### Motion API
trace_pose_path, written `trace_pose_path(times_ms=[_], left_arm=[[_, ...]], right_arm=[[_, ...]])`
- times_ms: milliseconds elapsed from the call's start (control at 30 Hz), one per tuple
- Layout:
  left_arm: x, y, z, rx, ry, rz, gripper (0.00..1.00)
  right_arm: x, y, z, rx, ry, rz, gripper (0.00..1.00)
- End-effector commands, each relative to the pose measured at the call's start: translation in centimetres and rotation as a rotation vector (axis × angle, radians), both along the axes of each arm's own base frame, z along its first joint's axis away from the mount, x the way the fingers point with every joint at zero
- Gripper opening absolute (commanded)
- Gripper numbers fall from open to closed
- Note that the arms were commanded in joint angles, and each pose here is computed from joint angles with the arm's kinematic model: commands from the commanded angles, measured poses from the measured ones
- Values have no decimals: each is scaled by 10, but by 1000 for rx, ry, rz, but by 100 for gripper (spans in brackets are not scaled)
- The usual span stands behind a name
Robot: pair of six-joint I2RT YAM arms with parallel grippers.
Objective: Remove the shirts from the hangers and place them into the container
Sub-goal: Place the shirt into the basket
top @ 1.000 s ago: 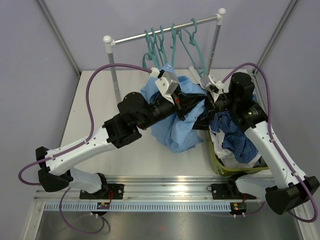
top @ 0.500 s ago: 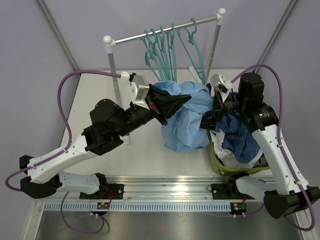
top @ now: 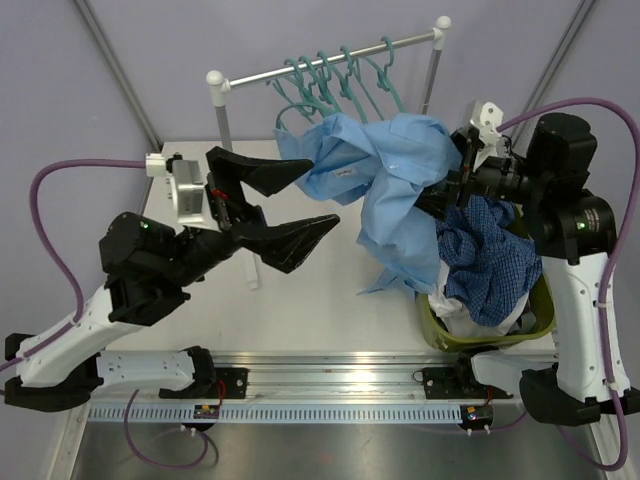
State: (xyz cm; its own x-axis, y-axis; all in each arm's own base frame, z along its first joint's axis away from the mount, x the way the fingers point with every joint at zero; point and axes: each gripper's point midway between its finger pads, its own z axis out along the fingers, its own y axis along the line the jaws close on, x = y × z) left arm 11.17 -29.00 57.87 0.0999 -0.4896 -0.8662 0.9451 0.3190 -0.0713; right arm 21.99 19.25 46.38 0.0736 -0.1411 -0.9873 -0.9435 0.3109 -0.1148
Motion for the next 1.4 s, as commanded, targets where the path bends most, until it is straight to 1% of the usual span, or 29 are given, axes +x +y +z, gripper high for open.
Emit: trace_pose_path(times_ms=[0,67,100,133,167,200,233,300,400,433,467,533,633,733,800,867,900,933,967,1000,1033,1067,1100,1133,1167,1200,1233,1333,1367], left_arm=[[-10,10,-7,44,-7,-20,99],[-8,19,-20,71,7,11,99],[-3,31,-29,81,26,57,99],[0,37,-37,92,37,81,99],[1,54,-42,91,57,123,99],[3,60,-49,101,70,143,99],[6,61,-66,134,90,160,99],[4,82,-79,139,123,190,99],[6,98,-105,174,170,232,99],[4,111,-106,150,181,242,99],[6,112,-121,183,199,256,99],[6,124,-130,177,218,282,99],[12,128,-159,233,272,323,99],[14,130,-180,284,311,339,99],[14,131,-190,303,324,344,99],[14,131,-196,320,331,348,99],[14,133,-198,321,333,352,99],[14,134,-200,321,333,354,99],[14,135,-201,323,335,357,99],[13,137,-202,316,335,357,99],[14,137,-205,320,336,359,99],[13,138,-206,319,336,359,99],[12,140,-205,313,337,360,99],[12,141,-206,316,337,360,99],[12,143,-207,318,339,360,99],[11,144,-208,319,340,358,99],[10,145,-208,315,341,359,99],[9,148,-211,318,346,357,99],[8,148,-212,319,349,353,99]], right_arm=[[19,-27,39,-30,-139,-216,0],[27,-49,69,-26,-218,-371,0],[28,-65,93,-12,-278,-479,0],[29,-74,105,-1,-305,-536,0],[36,-83,114,14,-306,-605,0],[41,-102,126,23,-328,-721,0],[33,-112,145,43,-382,-772,0],[33,-136,160,48,-428,-905,0],[29,-160,171,40,-474,-1026,0],[28,-165,173,36,-485,-1047,0],[28,-168,174,28,-494,-1063,0],[26,-177,179,28,-513,-1106,0],[24,-190,185,18,-543,-1170,0],[21,-193,186,10,-551,-1181,0],[30,-185,168,-24,-503,-1134,0],[26,-181,151,-49,-467,-1104,0],[39,-178,122,-102,-398,-1087,0],[26,-179,116,-109,-399,-1085,0],[25,-182,103,-146,-384,-1086,0],[35,-184,68,-209,-310,-1086,0],[23,-190,59,-228,-315,-1103,0],[22,-201,45,-263,-298,-1150,0],[33,-210,8,-332,-232,-1182,0],[23,-218,0,-353,-239,-1220,0],[23,-225,-13,-379,-223,-1247,0],[27,-231,-40,-422,-176,-1263,0],[21,-238,-47,-424,-165,-1294,0],[27,-235,-90,-446,-64,-1260,0],[31,-228,-114,-464,0,-1210,0]])
